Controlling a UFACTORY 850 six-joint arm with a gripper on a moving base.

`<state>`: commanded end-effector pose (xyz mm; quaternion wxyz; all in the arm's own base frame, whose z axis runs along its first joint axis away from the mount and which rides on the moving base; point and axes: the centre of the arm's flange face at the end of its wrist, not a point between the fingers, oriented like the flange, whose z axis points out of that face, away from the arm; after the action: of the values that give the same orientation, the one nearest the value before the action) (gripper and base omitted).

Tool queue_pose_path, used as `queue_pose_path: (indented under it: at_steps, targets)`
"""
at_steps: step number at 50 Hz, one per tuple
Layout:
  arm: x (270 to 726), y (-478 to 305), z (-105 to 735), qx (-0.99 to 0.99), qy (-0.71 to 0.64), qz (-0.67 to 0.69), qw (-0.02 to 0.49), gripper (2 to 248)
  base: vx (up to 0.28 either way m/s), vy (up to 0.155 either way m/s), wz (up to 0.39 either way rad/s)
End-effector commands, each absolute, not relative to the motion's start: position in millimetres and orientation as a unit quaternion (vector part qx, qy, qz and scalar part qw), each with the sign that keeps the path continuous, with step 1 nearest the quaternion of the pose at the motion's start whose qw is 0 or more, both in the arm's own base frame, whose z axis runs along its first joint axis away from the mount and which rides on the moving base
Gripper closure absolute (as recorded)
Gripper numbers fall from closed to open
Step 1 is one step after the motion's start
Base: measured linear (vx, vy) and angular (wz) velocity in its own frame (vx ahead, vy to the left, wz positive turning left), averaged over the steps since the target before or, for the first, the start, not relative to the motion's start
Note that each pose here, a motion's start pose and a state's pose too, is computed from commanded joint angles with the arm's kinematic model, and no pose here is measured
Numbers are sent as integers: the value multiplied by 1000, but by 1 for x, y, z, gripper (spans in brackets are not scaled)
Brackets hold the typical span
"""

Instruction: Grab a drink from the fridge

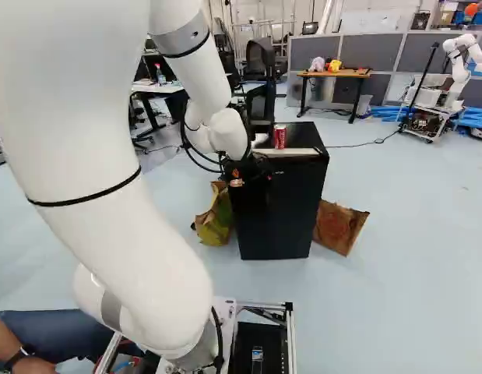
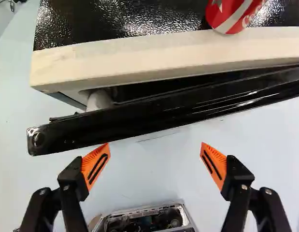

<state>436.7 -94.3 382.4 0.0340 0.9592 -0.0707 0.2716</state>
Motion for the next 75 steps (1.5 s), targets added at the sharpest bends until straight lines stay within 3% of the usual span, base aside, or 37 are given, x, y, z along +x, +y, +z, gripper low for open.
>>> queue_pose_path:
  at_steps: [75]
  targets:
    - [468,-81,383,958,-51,282,28,3,0,0,0]
